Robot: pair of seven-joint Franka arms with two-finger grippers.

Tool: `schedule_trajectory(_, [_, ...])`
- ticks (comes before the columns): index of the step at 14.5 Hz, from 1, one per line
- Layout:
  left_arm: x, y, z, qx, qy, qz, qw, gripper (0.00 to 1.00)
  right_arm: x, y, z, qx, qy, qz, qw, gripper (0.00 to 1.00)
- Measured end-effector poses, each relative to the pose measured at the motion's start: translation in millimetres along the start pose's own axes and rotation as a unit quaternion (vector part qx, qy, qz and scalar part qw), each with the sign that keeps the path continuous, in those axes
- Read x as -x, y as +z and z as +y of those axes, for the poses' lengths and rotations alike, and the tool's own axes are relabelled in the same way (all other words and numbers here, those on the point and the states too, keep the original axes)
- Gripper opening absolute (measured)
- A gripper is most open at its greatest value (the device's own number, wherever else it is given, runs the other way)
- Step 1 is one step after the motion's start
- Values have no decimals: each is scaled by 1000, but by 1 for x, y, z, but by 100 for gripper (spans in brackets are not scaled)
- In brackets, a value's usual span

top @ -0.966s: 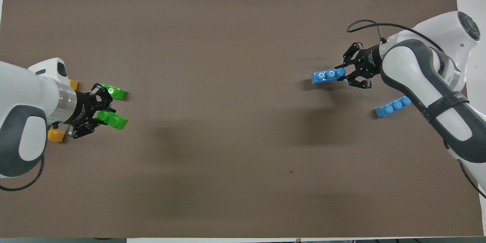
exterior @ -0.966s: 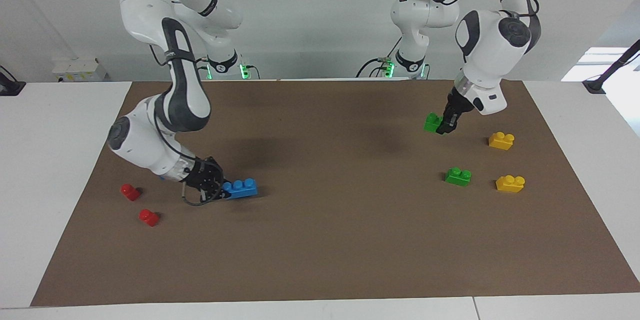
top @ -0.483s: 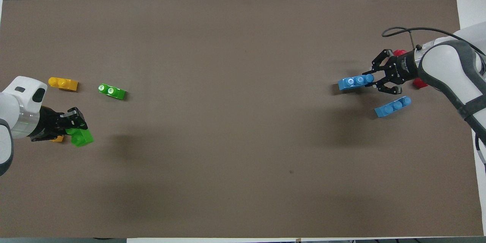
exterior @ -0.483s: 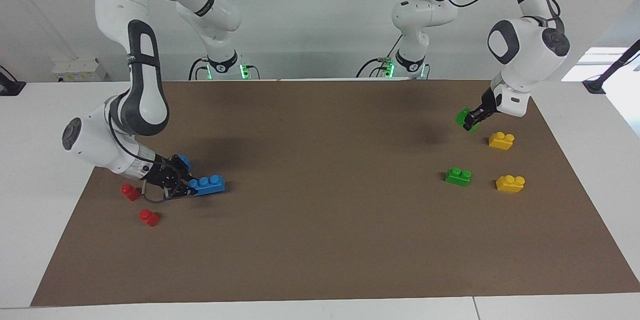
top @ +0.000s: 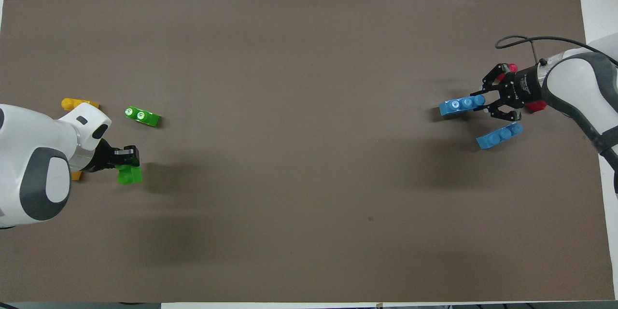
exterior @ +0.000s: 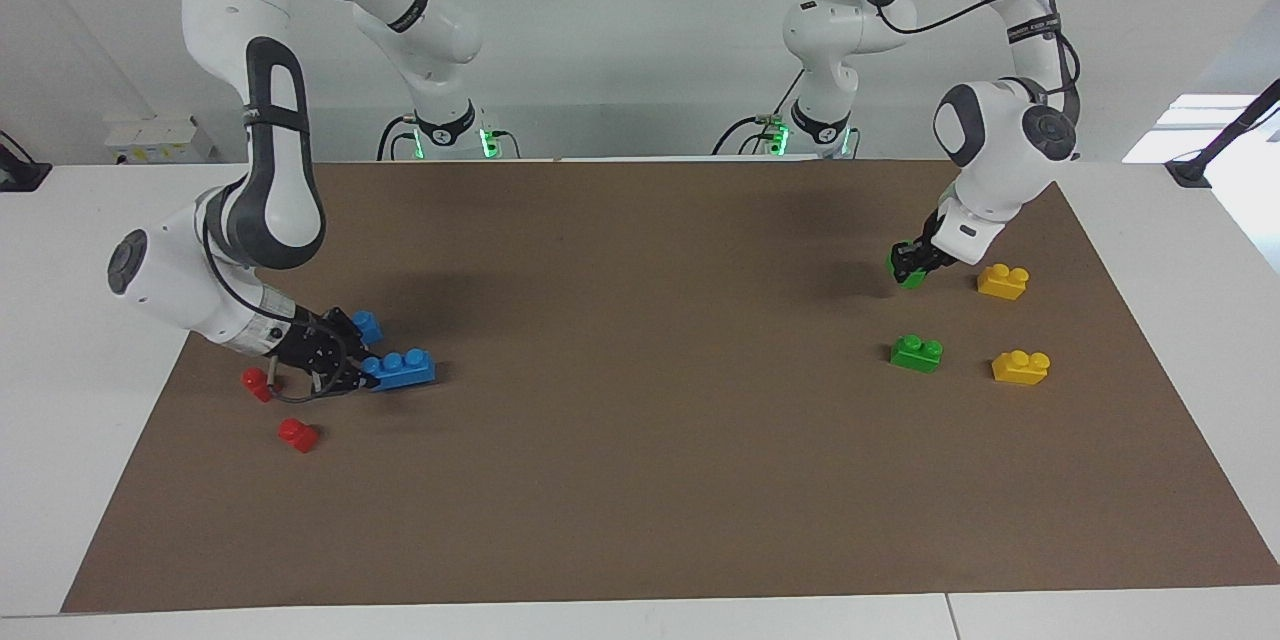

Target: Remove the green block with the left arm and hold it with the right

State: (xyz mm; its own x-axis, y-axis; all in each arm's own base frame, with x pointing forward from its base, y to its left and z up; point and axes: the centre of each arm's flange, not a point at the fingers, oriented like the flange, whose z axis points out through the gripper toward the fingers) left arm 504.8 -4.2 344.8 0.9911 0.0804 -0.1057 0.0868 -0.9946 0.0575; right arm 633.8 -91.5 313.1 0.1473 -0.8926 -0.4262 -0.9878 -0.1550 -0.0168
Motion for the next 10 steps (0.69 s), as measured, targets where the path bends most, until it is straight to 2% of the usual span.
schedule_trajectory(9, [-5,32,11,-3,40,11,999,35,-7,12,5,-12,-3,10,1000,34])
schedule_trajectory(10, [-5,32,11,-3,40,10,999,40,-8,14,6,-13,-2,11,1000,34])
